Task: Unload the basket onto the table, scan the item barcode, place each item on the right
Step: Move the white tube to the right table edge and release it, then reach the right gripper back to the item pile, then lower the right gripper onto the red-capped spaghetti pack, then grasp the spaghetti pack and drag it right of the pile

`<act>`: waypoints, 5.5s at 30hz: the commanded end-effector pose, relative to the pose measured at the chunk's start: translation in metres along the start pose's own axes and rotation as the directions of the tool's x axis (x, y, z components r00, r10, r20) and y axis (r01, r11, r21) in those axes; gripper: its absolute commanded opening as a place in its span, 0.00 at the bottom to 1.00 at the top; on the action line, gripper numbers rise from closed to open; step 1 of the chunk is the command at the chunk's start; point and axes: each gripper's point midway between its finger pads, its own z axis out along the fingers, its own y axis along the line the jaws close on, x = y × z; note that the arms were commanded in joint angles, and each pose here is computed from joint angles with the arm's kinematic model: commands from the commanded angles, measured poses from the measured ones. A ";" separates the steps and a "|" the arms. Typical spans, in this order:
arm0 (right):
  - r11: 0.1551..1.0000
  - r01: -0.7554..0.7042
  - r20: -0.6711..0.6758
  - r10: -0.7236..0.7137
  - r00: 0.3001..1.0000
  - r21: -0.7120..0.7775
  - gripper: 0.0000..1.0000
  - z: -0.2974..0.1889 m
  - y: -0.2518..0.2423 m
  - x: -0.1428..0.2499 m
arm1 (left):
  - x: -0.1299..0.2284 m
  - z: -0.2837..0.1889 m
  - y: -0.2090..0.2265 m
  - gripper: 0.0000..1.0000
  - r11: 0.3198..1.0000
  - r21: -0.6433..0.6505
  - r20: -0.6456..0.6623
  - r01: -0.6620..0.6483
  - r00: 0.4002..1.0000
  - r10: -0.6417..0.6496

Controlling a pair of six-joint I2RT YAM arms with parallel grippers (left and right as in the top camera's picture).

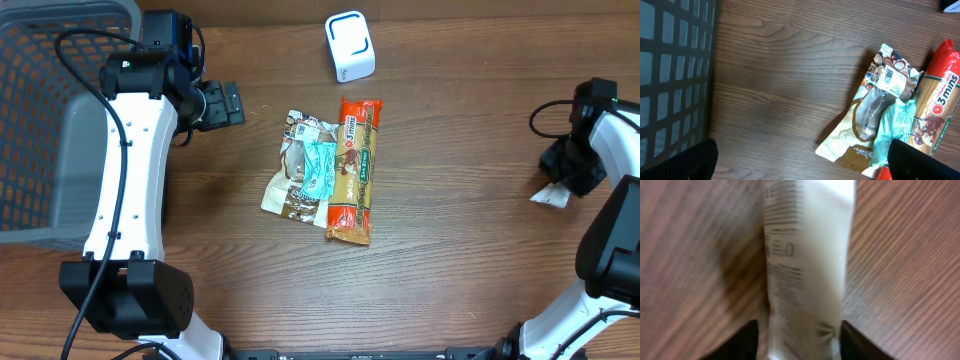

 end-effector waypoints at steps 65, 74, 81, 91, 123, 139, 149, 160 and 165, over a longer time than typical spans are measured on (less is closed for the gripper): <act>0.635 0.726 0.276 -0.671 0.688 -0.263 0.47 -0.068 0.310 0.299 | 0.002 0.003 -0.001 1.00 1.000 0.004 -0.010 -0.022 1.000 0.022; 0.636 0.731 0.261 -0.683 0.682 -0.248 0.24 -0.073 0.305 0.298 | 0.002 0.003 -0.001 1.00 1.000 0.004 -0.010 -0.022 1.000 0.022; 0.564 0.802 0.256 -0.760 0.597 -0.195 0.04 -0.098 0.297 0.291 | 0.002 0.003 -0.001 1.00 1.000 0.004 -0.010 -0.022 1.000 0.022; 0.255 0.853 0.253 -0.881 0.399 -0.456 0.04 -0.177 0.290 0.317 | 0.002 0.003 -0.001 1.00 1.000 0.004 -0.010 -0.022 1.000 0.022; 0.264 0.826 0.221 -0.882 0.415 -0.498 0.44 -0.132 0.261 0.263 | 0.002 0.003 -0.001 0.99 1.000 0.004 -0.010 -0.022 1.000 0.022; 0.172 0.985 0.299 -0.941 0.160 0.016 0.66 -0.117 0.245 0.347 | 0.002 0.003 -0.001 0.99 1.000 0.004 -0.010 -0.022 1.000 0.022; 0.138 0.980 0.201 -0.974 0.109 0.141 0.54 -0.070 0.226 0.345 | 0.002 0.003 -0.001 1.00 1.000 0.004 -0.010 -0.022 1.000 0.022; 0.162 0.974 0.205 -0.970 0.128 0.161 0.04 -0.068 0.225 0.341 | 0.002 0.003 -0.001 1.00 1.000 0.004 -0.010 -0.022 1.000 0.022; 0.160 0.986 0.231 -0.958 0.169 -0.057 0.04 -0.101 0.233 0.360 | 0.002 0.003 -0.001 1.00 1.000 0.004 -0.010 -0.022 1.000 0.022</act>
